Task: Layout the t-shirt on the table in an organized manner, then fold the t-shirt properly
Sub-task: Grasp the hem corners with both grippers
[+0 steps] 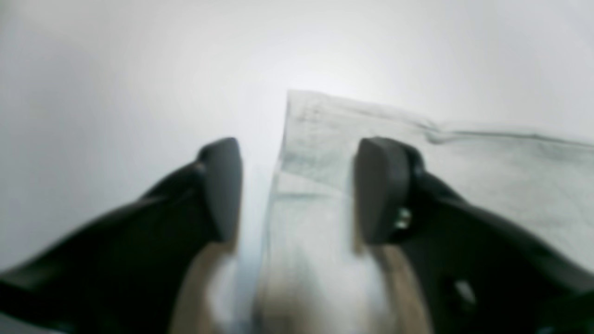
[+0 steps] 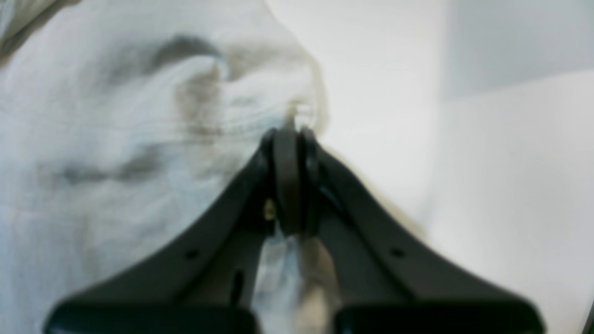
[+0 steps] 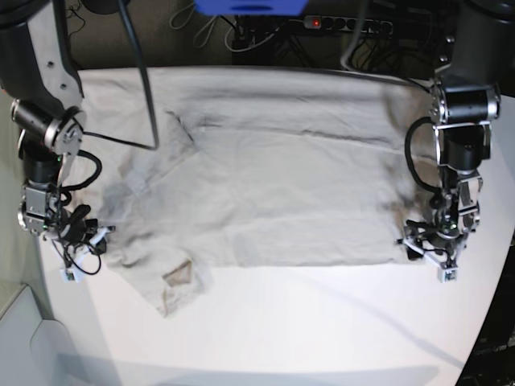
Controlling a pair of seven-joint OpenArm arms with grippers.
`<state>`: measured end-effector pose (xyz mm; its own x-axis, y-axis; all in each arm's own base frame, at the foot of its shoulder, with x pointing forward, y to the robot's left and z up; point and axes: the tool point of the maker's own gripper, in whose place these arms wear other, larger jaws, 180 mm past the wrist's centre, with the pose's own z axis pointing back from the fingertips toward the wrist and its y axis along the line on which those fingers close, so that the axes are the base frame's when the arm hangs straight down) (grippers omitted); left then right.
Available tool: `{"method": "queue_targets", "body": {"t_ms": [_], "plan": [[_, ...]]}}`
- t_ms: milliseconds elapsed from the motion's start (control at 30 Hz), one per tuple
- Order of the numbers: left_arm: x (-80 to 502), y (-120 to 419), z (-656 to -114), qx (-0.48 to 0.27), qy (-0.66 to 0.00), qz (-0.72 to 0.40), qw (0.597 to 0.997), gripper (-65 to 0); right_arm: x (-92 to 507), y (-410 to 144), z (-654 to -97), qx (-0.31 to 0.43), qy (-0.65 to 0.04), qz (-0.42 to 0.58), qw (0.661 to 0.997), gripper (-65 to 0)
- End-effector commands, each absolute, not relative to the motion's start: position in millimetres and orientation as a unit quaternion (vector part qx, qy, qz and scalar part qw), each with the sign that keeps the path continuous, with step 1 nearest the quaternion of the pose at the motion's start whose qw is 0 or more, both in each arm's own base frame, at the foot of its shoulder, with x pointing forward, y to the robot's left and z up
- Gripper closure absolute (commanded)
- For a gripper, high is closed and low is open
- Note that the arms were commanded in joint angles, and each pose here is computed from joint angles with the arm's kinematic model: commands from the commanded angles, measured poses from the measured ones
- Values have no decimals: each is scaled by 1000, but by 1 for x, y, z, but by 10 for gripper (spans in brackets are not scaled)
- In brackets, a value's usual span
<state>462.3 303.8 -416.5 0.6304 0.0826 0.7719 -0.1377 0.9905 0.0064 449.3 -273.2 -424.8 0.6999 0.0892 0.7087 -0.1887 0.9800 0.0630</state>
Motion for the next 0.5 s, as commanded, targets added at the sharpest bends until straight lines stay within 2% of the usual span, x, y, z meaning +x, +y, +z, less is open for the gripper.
{"method": "queue_targets", "body": {"t_ms": [0, 100, 200, 267, 433, 467], "plan": [[478, 309, -394, 33, -455, 63, 888, -304, 457, -277, -414, 61, -383, 86, 918, 0], [470, 300, -407, 28, -445, 62, 893, -175, 457, -277, -414, 61, -383, 86, 918, 0], [461, 300, -418, 27, -436, 63, 897, -91, 457, -277, -414, 61, -383, 86, 918, 0], [461, 301, -418, 28, -436, 64, 897, -59, 457, -277, -414, 61, -383, 86, 918, 0], [458, 305, -419, 31, -434, 64, 898, -42, 457, -277, -414, 61, -383, 86, 918, 0], [458, 305, -418, 31, -435, 63, 898, -18, 457, -276, -414, 62, -383, 86, 918, 0]]}}
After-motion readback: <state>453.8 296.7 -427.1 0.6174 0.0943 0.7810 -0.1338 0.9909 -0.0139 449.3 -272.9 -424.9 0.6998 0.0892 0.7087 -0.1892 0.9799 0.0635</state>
